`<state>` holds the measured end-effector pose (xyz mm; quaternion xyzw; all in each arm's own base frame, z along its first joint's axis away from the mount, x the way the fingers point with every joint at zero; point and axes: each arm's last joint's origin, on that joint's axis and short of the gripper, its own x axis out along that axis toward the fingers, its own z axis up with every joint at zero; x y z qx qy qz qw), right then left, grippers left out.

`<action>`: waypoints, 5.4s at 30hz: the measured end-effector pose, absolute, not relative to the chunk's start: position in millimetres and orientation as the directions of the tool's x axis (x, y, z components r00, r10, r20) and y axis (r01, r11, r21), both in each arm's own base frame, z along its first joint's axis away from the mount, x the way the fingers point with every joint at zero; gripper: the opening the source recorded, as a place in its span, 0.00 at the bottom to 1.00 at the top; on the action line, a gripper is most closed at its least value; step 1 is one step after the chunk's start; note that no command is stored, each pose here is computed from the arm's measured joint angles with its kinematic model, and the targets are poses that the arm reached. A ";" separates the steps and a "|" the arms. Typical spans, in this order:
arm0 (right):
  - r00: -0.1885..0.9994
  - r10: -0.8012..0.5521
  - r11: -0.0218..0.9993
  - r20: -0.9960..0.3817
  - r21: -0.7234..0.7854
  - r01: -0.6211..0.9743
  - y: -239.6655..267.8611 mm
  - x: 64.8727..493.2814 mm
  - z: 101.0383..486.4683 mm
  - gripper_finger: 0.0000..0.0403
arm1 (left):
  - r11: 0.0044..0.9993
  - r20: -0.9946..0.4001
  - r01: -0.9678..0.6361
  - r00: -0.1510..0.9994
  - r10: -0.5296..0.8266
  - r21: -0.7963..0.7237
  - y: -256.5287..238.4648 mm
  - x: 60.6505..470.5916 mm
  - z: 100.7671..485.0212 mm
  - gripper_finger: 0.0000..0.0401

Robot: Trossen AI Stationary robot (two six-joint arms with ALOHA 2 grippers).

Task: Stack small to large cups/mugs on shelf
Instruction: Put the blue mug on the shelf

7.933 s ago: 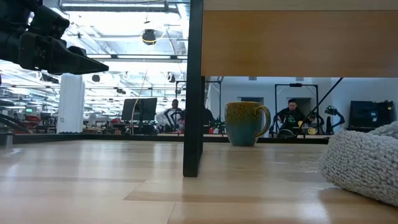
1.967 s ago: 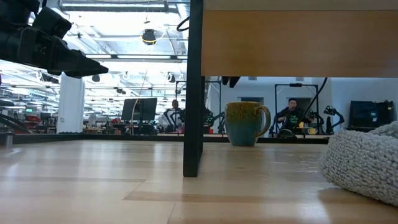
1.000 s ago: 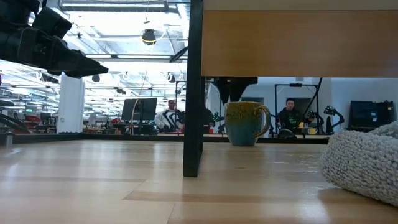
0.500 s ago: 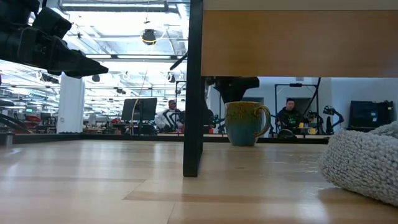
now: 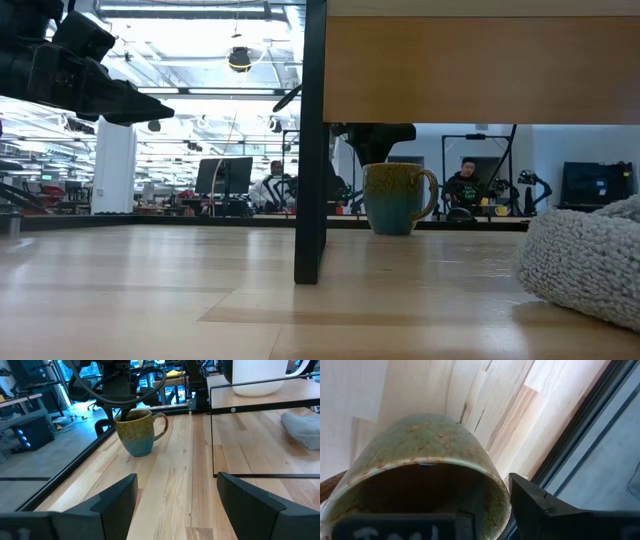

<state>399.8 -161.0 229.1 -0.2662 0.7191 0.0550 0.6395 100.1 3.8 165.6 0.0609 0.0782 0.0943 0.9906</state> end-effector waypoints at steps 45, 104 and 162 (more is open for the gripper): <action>-0.104 -0.203 0.949 -0.974 -0.170 -0.267 -158.0 389.5 243.8 0.06 | 0.975 -0.143 -0.178 0.970 0.197 0.135 3.8 100.1 165.5 0.66; 0.046 -0.070 0.977 -0.996 -0.078 -0.199 -152.9 401.0 247.7 0.50 | 0.976 -0.143 -0.180 0.970 0.196 0.121 3.8 100.0 165.5 0.66; 0.055 -0.076 0.984 -0.996 -0.084 -0.157 -153.6 401.5 245.2 0.42 | 0.976 -0.143 -0.180 0.970 0.196 0.121 3.8 100.0 165.6 0.66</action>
